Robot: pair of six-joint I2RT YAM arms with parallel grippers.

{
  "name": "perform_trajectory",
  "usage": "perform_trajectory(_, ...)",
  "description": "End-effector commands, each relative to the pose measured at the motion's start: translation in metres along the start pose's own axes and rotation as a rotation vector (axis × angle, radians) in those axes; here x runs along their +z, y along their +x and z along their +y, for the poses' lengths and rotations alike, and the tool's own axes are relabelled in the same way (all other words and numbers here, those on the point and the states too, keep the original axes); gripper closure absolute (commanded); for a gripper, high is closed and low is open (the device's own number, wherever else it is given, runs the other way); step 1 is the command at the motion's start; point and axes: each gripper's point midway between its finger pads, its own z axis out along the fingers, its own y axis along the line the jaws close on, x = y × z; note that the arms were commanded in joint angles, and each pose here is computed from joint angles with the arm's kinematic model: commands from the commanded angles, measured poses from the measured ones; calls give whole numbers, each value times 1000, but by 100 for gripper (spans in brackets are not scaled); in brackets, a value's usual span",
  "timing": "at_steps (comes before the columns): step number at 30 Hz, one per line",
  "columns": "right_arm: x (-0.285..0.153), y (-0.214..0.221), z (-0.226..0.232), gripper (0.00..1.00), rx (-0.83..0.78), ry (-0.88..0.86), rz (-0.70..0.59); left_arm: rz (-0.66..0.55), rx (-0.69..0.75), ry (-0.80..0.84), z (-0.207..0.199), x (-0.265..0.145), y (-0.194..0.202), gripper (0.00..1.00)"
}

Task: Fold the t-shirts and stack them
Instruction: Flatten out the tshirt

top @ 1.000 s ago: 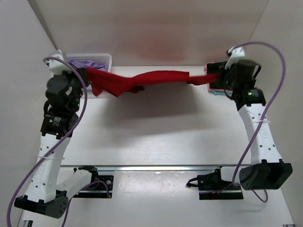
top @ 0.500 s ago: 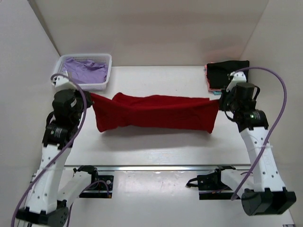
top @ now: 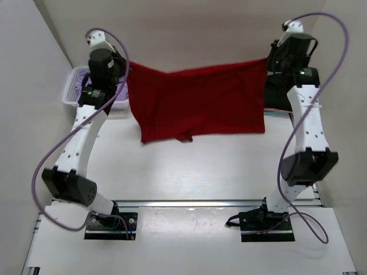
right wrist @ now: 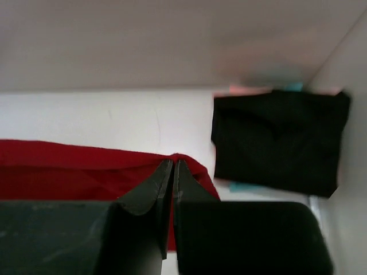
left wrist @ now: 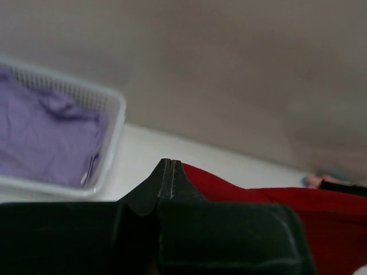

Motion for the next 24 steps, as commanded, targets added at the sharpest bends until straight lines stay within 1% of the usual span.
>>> perform_trajectory(1,-102,-101,10,100,-39,-8,-315,-381,-15,130,-33,-101,-140,100)
perform_trajectory(2,-109,-91,13,100,-39,-14,-302,-387,0,132,-31,-115,-137,100)
perform_trajectory(3,-111,-72,12,100,-43,-10,-265,-421,-3,142,-26,-137,-144,100)
perform_trajectory(4,-96,-37,7,100,-28,-12,-189,-369,17,149,-22,-130,-118,100)
perform_trajectory(5,-105,-31,4,100,-8,-14,-191,-385,4,177,-16,-148,-119,100)
perform_trajectory(6,-90,7,0,100,14,-21,-109,-332,-8,154,0,-145,-92,100)
perform_trajectory(7,-86,37,-2,99,24,-21,-58,-263,-5,149,9,-136,-60,100)
perform_trajectory(8,-86,49,-3,100,27,-23,-41,-259,-21,141,16,-143,-54,100)
perform_trajectory(9,-78,77,-5,100,39,-27,18,-215,-9,135,23,-141,-28,100)
perform_trajectory(10,-70,105,-6,100,43,-20,77,-154,8,110,31,-132,0,100)
perform_trajectory(11,-68,120,-5,100,50,-20,110,-94,30,102,35,-131,27,100)
perform_trajectory(12,-67,143,-5,100,67,-20,168,-40,35,93,38,-133,44,100)
perform_trajectory(13,-69,155,0,100,77,-26,199,7,39,79,46,-137,60,100)
perform_trajectory(14,-76,154,-2,100,69,-17,186,29,38,84,49,-137,70,100)
perform_trajectory(16,-90,142,-2,100,60,0,138,-25,8,67,56,-152,56,100)
perform_trajectory(17,-102,121,-2,100,43,10,84,-63,-3,63,55,-159,39,100)
perform_trajectory(18,-116,100,-2,100,33,23,23,-142,-13,68,51,-170,3,100)
perform_trajectory(19,-129,67,-1,100,26,28,-55,-150,2,38,53,-168,-6,100)
perform_trajectory(20,-147,31,0,100,11,38,-149,-222,-6,39,48,-180,-42,100)
perform_trajectory(21,-168,-9,2,100,5,53,-253,-264,-9,48,38,-185,-69,100)
perform_trajectory(22,-169,-21,-2,100,-2,74,-276,-306,-8,28,35,-188,-91,100)
perform_trajectory(23,-181,-45,-2,100,-6,80,-337,-329,-18,23,30,-183,-103,100)
perform_trajectory(24,-188,-60,3,100,4,64,-376,-361,-37,26,25,-181,-119,100)
